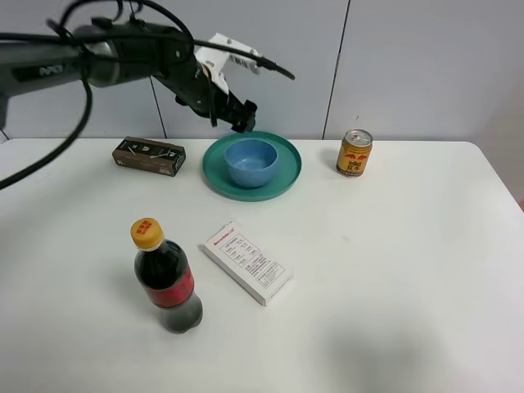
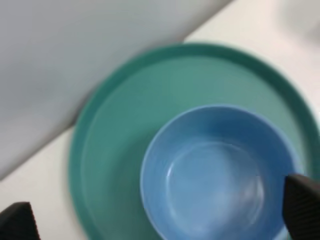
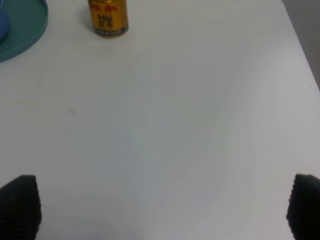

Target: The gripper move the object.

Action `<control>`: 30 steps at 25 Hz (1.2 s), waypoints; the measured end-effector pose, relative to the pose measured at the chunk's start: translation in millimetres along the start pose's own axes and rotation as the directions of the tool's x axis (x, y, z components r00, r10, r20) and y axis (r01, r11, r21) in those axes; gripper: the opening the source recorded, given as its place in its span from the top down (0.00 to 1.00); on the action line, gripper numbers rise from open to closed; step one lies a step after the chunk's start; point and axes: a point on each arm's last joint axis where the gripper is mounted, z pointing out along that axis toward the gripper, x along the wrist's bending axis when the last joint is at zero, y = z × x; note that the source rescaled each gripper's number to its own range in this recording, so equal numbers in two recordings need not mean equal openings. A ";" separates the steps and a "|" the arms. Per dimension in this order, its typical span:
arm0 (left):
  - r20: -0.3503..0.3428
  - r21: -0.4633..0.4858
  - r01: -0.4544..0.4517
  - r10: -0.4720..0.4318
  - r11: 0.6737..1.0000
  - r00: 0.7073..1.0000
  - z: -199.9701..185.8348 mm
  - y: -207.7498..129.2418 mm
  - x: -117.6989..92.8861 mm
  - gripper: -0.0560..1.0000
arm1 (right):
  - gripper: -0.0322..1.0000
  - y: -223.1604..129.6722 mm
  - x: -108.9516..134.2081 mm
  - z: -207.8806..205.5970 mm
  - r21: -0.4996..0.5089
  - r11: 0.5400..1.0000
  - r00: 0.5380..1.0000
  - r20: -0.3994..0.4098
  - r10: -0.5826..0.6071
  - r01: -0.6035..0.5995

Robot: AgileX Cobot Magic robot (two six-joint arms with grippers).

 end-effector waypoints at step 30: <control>-0.525 -0.134 0.256 -0.288 0.957 0.801 -356.1 -111.8 104.7 0.01 | 0.00 0.0 0.0 0.0 0.000 1.000 1.000 0.000 0.000 0.000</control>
